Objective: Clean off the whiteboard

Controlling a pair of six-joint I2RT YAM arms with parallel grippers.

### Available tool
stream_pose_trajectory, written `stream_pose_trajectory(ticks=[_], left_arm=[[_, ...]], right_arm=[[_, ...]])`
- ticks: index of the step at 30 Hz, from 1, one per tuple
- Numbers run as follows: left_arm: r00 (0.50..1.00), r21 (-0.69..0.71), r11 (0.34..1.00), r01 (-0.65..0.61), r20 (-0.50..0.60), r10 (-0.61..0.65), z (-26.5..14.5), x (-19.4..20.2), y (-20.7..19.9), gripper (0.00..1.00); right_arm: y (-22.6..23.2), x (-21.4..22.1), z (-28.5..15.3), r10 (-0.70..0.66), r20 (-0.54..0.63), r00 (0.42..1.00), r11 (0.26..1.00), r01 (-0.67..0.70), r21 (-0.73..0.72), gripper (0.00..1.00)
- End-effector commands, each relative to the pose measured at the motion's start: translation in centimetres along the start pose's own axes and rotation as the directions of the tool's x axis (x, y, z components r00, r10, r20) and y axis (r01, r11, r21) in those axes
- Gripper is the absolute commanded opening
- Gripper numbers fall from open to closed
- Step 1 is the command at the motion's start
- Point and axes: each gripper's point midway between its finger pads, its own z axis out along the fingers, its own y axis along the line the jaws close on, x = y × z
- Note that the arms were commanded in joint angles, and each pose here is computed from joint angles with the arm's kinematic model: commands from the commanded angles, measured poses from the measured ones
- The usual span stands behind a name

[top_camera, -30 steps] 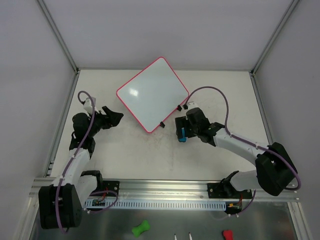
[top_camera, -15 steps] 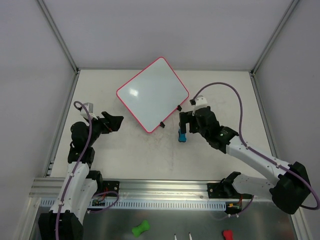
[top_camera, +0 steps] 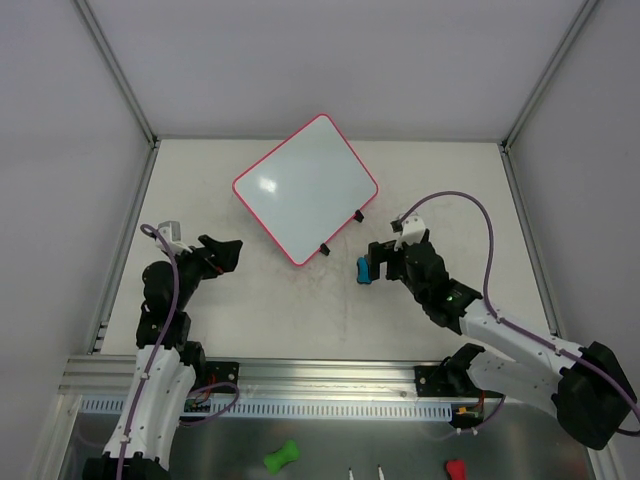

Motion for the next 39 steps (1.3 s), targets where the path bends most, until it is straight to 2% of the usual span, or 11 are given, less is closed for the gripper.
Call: stream_pose_trajectory(ticks=[1,7,15,39], left_arm=[[1.0,-0.047,0.999,0.0,0.006,0.001,0.0,0.1,0.9,0.99],[1.0,-0.1,0.995,-0.01,-0.005,0.009,0.2,1.2,2.5,0.99],[0.999,-0.051,0.999,-0.019,-0.028,0.018,0.5,1.4,1.7,0.99],[0.999,-0.05,0.999,-0.013,-0.032,0.011,0.6,1.5,1.6,0.99]], right_arm=[[0.5,-3.1,0.6,0.019,0.134,0.991,1.0,-0.018,-0.003,0.99],[0.2,-2.1,1.4,0.011,0.117,0.993,1.0,-0.013,0.017,0.99],[0.8,-1.8,2.1,0.006,0.085,0.996,1.0,-0.006,0.004,0.99],[0.4,-1.6,2.2,-0.016,0.076,0.997,1.0,0.014,0.026,0.99]])
